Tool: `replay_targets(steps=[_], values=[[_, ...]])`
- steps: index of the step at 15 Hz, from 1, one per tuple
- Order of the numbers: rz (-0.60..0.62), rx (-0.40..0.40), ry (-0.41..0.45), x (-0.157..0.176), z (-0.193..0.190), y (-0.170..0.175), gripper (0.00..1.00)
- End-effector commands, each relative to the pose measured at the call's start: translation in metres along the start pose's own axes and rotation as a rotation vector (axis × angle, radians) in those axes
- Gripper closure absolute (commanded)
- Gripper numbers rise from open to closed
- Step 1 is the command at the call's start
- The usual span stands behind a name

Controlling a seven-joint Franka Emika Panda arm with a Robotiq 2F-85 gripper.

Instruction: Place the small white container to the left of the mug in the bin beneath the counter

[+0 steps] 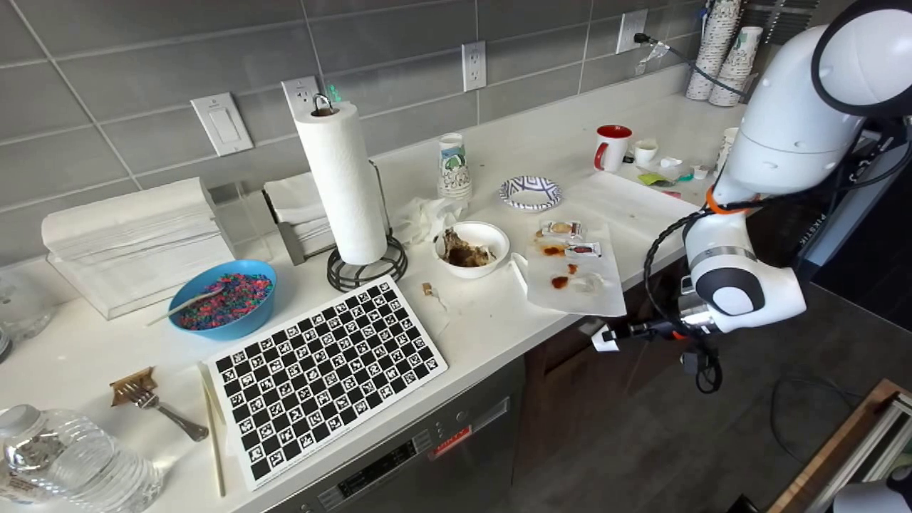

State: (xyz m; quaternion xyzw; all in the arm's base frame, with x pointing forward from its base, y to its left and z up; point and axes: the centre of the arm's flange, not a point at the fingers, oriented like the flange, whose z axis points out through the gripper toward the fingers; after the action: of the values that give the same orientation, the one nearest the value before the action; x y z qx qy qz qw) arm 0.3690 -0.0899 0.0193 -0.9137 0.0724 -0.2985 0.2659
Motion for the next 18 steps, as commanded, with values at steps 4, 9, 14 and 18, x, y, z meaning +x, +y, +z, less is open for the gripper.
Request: replay_targets(steps=[4,9,14,18], values=[[0.044,0.016,0.123,0.007,0.02,0.006,0.95],[0.077,0.002,0.139,0.013,0.031,0.011,0.95],[0.089,-0.01,0.153,0.02,0.043,0.013,0.95],[0.093,-0.01,0.164,0.026,0.053,0.014,0.95]])
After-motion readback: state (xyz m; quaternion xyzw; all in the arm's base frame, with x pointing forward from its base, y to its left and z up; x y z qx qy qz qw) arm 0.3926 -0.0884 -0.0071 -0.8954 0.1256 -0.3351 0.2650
